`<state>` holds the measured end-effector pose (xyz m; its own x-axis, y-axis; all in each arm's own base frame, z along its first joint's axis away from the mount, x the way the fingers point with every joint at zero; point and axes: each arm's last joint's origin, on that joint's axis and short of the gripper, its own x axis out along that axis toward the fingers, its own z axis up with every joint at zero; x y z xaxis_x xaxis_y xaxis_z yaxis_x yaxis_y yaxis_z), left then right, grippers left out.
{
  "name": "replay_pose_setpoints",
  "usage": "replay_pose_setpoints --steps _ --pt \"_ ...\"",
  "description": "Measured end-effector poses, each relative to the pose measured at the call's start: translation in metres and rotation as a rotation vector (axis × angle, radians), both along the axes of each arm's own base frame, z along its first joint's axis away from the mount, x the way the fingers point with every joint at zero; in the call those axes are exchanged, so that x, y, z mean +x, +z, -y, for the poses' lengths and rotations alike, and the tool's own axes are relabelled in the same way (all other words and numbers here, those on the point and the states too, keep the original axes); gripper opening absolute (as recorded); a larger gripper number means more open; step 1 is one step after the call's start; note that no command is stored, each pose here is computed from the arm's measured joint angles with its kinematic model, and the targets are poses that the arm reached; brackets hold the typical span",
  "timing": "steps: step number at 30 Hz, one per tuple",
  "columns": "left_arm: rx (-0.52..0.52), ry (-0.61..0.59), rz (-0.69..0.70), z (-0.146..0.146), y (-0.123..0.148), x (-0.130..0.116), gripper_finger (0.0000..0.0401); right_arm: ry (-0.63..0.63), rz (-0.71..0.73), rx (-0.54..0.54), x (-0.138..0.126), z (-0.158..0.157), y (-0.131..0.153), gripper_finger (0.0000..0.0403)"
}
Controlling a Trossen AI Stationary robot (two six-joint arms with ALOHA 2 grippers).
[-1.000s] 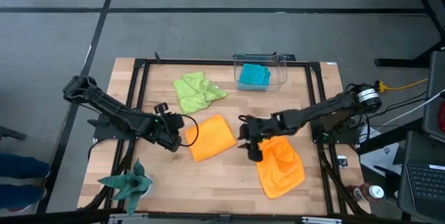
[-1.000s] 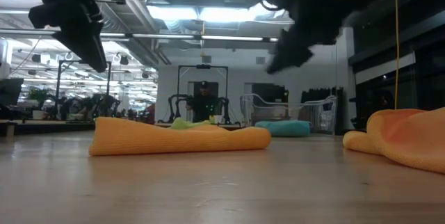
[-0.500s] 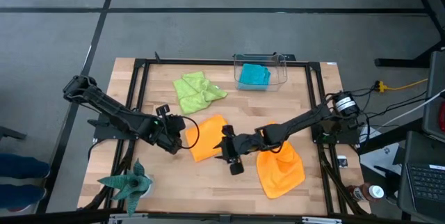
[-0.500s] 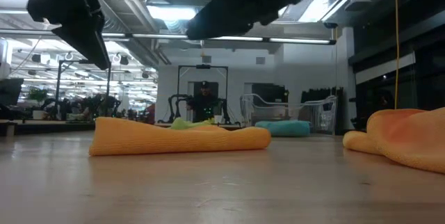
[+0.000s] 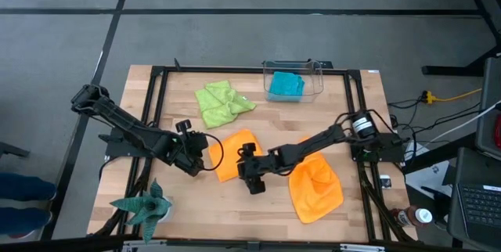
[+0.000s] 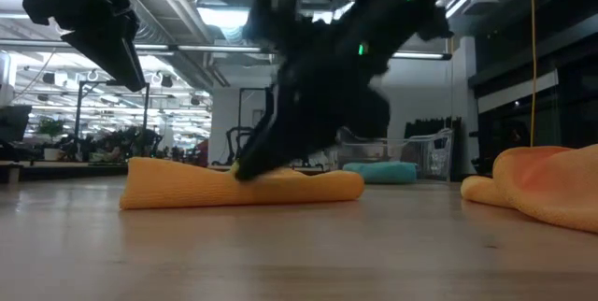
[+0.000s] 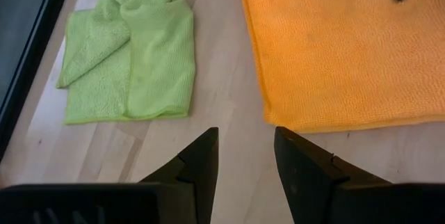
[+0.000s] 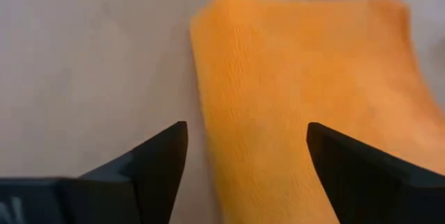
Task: Fold microfiber towels
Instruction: Put the folded yellow microfiber cloth into the transparent bin
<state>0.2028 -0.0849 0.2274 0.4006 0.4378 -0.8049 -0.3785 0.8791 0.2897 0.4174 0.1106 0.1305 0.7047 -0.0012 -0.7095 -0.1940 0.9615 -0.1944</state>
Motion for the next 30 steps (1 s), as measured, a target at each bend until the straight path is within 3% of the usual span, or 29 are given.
replay_pose_setpoints --steps 7,11,15,21,26,30 --pt "-0.001 0.0 0.001 0.0 0.0 0.0 0.0133 -0.021 -0.051 -0.066 0.005 0.01 -0.027 0.03" --pt "-0.002 0.0 0.003 0.0 0.0 0.0 0.0133 -0.081 -0.084 -0.014 0.006 0.021 -0.034 0.0286" --pt "-0.004 0.0 0.006 0.0 0.0 0.001 0.0133 -0.157 -0.101 0.092 0.008 0.033 -0.036 0.0217" --pt "-0.008 0.0 0.014 0.001 0.0 0.001 0.0133 -0.244 -0.103 0.107 0.01 0.053 -0.037 0.0032" --pt "-0.011 -0.001 0.021 0.001 0.0 0.002 0.0133 -0.249 -0.104 0.085 0.006 0.062 -0.019 0.0015" --pt "-0.012 -0.003 0.023 0.002 0.0 0.002 0.0133 -0.251 -0.092 0.027 -0.004 0.07 0.016 0.0015"
